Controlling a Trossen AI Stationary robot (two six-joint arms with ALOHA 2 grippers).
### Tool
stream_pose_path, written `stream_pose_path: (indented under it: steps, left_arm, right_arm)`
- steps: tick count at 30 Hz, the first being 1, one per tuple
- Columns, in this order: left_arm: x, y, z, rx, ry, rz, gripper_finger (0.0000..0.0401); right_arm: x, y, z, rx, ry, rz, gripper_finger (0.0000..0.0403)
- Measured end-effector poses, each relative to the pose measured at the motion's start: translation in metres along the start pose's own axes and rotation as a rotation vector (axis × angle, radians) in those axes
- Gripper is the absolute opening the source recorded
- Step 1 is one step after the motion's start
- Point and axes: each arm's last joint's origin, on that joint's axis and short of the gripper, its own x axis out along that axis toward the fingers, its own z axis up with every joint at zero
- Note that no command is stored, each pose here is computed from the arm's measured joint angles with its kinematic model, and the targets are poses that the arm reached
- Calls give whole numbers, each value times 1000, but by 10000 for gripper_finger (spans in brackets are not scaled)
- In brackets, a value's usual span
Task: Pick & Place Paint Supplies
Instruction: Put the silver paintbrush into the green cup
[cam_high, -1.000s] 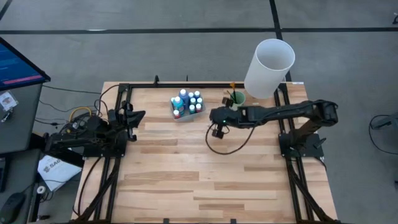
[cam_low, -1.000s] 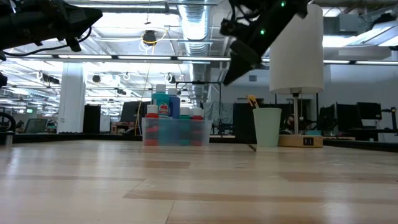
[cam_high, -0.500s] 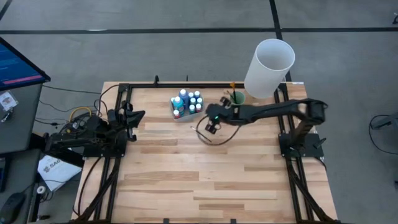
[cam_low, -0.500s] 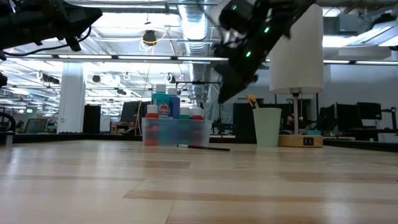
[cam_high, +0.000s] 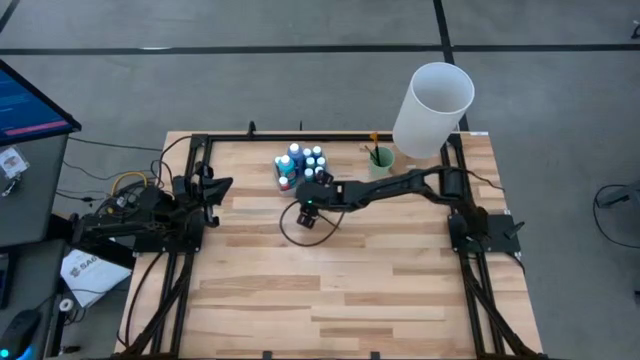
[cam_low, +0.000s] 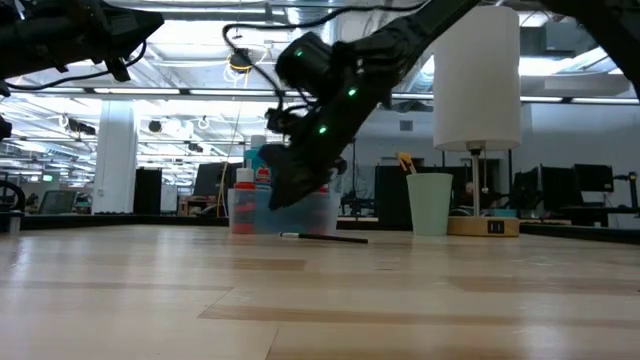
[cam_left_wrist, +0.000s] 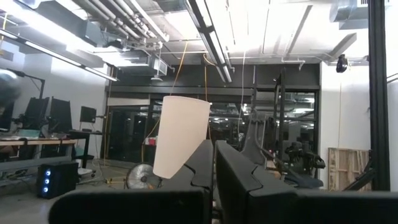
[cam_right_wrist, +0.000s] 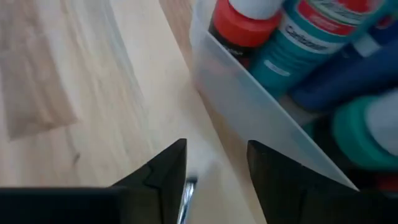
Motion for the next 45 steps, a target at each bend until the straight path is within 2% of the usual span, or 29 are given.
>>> stream_pose_path:
  steps: [5, 11, 19, 22, 26, 27, 31, 37, 41, 45]
  left_arm:
    - [0, 0, 0, 0, 0, 1, 2]
    - [0, 0, 0, 0, -1, 1, 2]
    - [0, 0, 0, -1, -1, 1, 2]
    - [0, 0, 0, 0, -1, 0, 2]
    - [0, 0, 0, 0, -1, -1, 2]
    - [0, 0, 0, 0, -1, -1, 2]
    - [0, 0, 0, 0, -1, -1, 2]
    - [0, 0, 0, 0, -1, 0, 2]
    - [0, 0, 0, 0, 0, 1, 2]
    - [0, 0, 0, 0, 0, 1, 2]
  right_arm:
    - [15, -1, -5, 8, 29, -10, 173]
    - [16, -1, -10, 35, 46, 24, 172]
    - [25, 1, -30, 74, 88, 25, 167]
    - [27, 4, -32, 66, 97, 34, 130]
    - [33, 12, -40, 50, 117, 57, 28]
    - [33, 14, -40, 55, 118, 61, 15]
    - [29, 21, -40, 58, 119, 71, 6]
    - [-8, 30, -27, 53, 91, 73, 1]
    - [-59, 31, 5, 67, -64, 24, 0]
    - [-104, 24, 10, 81, -169, -89, 0]
